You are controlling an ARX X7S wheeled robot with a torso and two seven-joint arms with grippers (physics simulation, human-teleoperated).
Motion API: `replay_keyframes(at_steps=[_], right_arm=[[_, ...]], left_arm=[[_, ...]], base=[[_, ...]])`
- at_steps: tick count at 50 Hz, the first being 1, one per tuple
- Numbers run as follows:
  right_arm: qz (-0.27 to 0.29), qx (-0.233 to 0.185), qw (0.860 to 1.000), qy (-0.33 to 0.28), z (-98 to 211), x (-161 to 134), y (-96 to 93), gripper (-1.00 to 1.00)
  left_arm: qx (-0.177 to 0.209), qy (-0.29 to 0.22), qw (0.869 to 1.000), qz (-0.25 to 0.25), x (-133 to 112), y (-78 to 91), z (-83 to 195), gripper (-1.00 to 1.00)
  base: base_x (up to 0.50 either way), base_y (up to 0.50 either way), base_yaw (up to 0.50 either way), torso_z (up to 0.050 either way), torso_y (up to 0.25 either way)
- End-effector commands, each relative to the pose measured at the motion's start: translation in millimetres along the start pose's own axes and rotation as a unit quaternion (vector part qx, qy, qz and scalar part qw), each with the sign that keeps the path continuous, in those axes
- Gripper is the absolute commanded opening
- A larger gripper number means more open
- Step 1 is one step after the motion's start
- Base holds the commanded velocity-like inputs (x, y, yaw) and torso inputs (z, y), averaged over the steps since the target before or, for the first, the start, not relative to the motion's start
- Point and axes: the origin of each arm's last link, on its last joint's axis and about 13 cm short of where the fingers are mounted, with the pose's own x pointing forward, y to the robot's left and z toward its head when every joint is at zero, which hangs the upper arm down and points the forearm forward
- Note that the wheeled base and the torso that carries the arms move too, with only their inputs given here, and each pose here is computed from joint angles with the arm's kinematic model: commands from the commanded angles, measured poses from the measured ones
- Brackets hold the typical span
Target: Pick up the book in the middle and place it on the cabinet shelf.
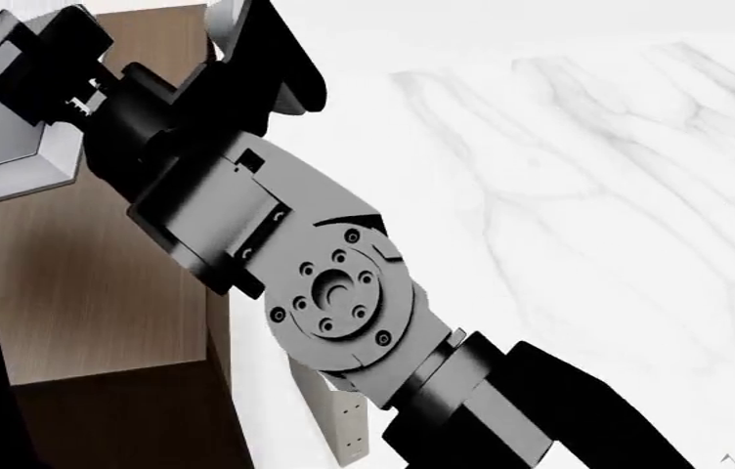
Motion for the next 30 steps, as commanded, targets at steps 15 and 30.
replay_keyframes(at_steps=[15, 30], right_arm=[[-0.001, -0.008, 1.0, -0.008, -2, 4, -15.1, -1.0], [-0.012, -0.009, 1.0, -0.012, -1, 4, -25.5, -1.0]], left_arm=[[-0.001, 0.0, 1.0, 0.002, 0, 0.5, 0, 1.0], [-0.001, 0.001, 1.0, 0.001, 0, 0.3, -1, 1.0]], base=[[0.0, 0.0, 0.0, 0.0, 0.001], [0.0, 0.0, 0.0, 0.001, 0.001]])
